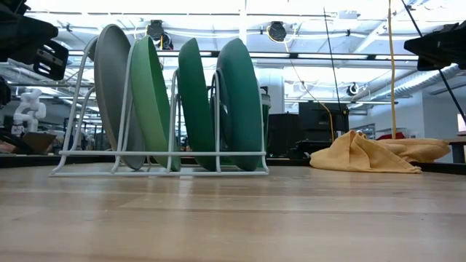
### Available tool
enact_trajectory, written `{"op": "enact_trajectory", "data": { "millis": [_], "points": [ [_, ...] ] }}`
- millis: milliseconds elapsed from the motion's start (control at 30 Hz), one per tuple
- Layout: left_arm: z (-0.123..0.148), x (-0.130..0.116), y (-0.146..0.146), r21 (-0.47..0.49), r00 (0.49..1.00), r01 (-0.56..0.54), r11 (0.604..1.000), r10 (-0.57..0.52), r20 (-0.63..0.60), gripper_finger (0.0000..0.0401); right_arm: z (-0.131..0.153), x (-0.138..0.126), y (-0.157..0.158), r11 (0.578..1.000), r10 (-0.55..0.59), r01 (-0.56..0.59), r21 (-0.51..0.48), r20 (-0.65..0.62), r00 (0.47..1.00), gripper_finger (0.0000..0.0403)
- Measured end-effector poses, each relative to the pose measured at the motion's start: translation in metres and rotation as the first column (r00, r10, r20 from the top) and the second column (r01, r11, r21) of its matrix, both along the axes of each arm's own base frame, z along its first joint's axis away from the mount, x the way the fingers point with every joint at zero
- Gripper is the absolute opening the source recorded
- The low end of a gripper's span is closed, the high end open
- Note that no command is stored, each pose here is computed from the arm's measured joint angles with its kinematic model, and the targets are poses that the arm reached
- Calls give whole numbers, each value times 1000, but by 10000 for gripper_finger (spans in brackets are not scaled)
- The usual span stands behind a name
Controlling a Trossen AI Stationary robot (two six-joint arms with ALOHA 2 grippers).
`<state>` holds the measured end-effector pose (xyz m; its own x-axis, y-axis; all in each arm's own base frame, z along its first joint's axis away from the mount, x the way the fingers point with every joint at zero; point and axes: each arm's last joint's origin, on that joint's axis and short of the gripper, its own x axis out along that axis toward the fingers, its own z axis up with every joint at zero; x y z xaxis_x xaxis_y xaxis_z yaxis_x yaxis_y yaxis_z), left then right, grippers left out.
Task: Sort dishes
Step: Return to Home Position
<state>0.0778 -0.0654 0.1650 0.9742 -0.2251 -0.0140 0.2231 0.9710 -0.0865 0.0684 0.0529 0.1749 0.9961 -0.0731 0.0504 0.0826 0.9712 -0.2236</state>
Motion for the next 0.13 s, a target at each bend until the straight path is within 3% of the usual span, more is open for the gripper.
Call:
{"op": "enact_trajectory", "data": {
  "millis": [133],
  "points": [
    [0, 0, 0, 0, 1000, 0, 1000, 0, 0, 0, 0, 0, 0, 1000, 0, 0, 0, 0, 1000, 0]
  ]
}}
